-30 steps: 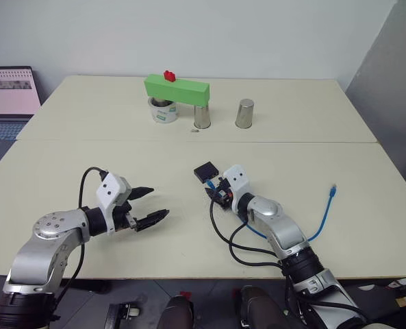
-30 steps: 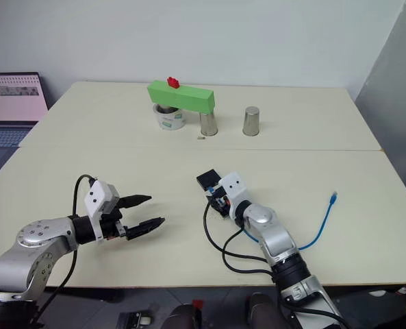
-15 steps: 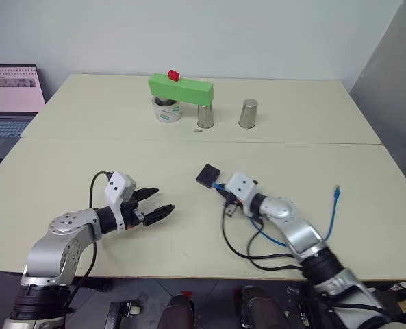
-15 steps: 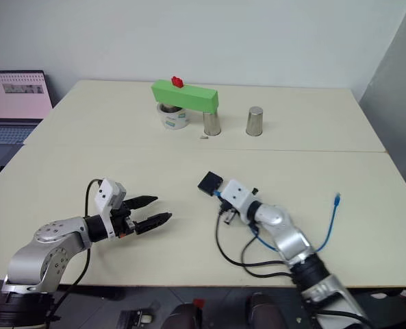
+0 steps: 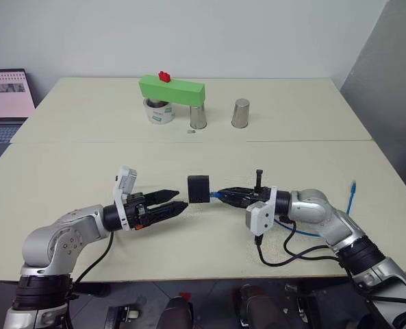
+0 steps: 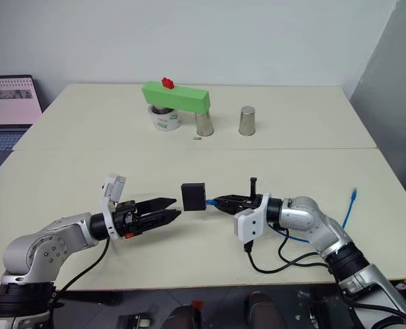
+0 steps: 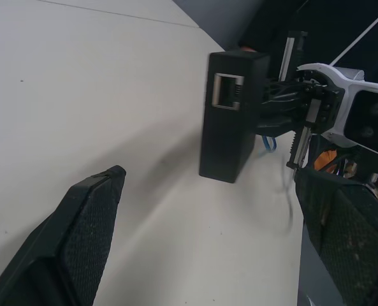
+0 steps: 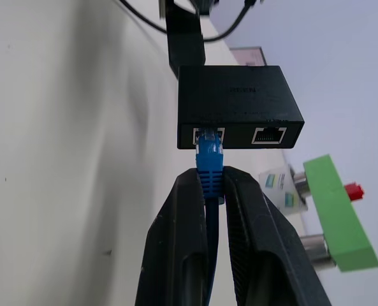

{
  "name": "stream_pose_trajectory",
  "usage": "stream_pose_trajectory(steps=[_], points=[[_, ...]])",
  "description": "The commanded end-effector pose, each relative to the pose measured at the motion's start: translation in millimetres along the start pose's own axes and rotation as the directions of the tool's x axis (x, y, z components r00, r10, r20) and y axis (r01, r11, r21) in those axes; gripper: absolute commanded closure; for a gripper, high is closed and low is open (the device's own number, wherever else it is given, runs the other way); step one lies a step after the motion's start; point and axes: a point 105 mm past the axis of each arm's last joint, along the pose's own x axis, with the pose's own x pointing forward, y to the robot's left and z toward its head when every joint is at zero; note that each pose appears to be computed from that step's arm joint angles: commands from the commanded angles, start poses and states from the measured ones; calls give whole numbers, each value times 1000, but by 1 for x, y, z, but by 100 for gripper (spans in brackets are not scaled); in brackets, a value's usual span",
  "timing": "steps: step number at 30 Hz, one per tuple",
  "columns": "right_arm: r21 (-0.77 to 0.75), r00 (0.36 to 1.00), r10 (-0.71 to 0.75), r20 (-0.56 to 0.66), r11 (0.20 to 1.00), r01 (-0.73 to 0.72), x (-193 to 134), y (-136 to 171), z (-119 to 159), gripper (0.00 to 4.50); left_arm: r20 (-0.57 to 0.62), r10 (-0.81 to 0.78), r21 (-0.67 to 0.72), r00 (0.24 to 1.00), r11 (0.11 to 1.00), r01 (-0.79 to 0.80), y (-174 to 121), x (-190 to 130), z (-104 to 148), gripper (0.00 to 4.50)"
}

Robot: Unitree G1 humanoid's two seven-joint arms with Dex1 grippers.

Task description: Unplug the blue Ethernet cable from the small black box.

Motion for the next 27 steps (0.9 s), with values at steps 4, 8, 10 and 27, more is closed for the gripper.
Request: stream_pose_trajectory(steps=[4,8,10,27], points=[[-49,994,-40,99,998,45,2,-13,22,437,22,-79,59,997,995,78,-14,13,8,0],[-54,993,-35,111,998,41,3,-13,25,437,42,-104,75,994,992,101,-17,16,12,0],[-54,993,-34,115,998,40,4,-12,27,437,51,-104,81,993,992,99,-16,16,13,50],[-114,988,21,151,994,-4,3,-4,38,402,13,-98,84,995,992,96,-13,16,5,372]])
